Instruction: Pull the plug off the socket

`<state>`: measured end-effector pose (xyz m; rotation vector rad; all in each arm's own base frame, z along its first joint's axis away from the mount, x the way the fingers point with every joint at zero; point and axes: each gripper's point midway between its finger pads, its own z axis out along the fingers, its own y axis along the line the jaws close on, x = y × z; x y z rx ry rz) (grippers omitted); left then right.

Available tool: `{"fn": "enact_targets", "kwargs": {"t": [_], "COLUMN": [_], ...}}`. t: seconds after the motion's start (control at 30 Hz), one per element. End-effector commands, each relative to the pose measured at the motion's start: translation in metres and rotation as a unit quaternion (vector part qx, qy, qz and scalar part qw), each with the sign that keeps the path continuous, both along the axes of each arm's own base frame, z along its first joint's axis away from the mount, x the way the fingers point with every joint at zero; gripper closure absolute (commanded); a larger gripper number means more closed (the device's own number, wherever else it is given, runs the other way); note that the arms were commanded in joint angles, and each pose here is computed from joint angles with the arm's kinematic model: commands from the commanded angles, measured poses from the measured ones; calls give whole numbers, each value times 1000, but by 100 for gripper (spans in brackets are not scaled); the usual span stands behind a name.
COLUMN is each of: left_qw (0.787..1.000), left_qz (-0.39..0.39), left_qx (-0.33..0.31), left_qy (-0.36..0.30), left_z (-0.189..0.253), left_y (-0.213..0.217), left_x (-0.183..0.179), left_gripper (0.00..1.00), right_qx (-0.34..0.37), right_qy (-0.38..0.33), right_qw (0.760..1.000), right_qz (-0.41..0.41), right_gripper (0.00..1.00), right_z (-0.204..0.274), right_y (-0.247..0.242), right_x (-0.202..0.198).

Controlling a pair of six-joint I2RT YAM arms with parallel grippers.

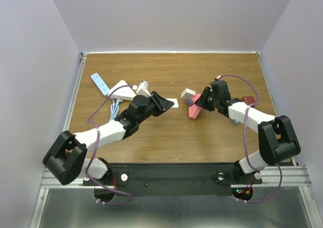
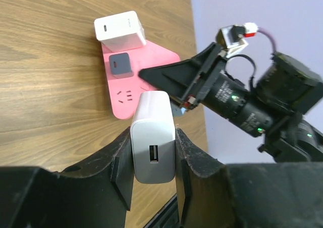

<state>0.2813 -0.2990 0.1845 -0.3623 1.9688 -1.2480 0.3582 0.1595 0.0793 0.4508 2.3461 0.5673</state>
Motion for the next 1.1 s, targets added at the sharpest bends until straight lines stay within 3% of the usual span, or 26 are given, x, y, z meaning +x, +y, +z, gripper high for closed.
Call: {"fn": "enact_targets", "kwargs": {"t": [0.0, 0.17, 0.3, 0.43, 0.47, 0.67, 0.7, 0.73, 0.8, 0.83, 0.93, 0.97, 1.07], "left_qw": [998, 996, 992, 988, 986, 978, 978, 976, 972, 969, 965, 964, 967], "left_qz": [-28, -59, -99, -141, -150, -204, -207, -217, -232, -243, -260, -260, -252], "left_qx": [54, 68, 74, 59, 64, 27, 15, 7, -9, -13, -23, -25, -19], "left_qy": [-8, 21, 21, 12, 28, 27, 28, 31, 37, 37, 38, 40, 43], "left_z": [-1, -37, -53, -51, -70, -72, -72, -73, -75, -75, -78, -79, -84], "left_y": [-16, -33, -61, -111, -121, -193, -208, -216, -239, -247, -268, -271, -269], "left_x": [11, 11, 13, 26, 27, 24, 29, 26, 24, 21, 15, 15, 17], "left_gripper": [100, 100, 100, 100, 100, 100, 96, 82, 65, 46, 24, 24, 6], "right_qx": [8, -49, -90, -100, -98, -85, -84, -80, -76, -75, -71, -72, -72], "right_qy": [-38, -114, -143, -167, -171, -173, -170, -172, -172, -170, -170, -169, -168], "right_qw": [999, 981, 962, 947, 946, 950, 952, 952, 953, 954, 956, 956, 957], "right_qz": [-11, -149, -216, -255, -257, -245, -242, -240, -236, -234, -229, -228, -225], "right_gripper": [100, 100, 100, 100, 100, 100, 100, 100, 100, 99, 99, 100, 99], "right_z": [51, 146, 195, 225, 228, 233, 229, 230, 230, 228, 227, 226, 225], "right_y": [1, -52, -90, -111, -112, -113, -112, -111, -110, -109, -108, -108, -108], "right_x": [12, 34, 25, 10, 7, -11, -13, -16, -18, -19, -21, -22, -24]}}
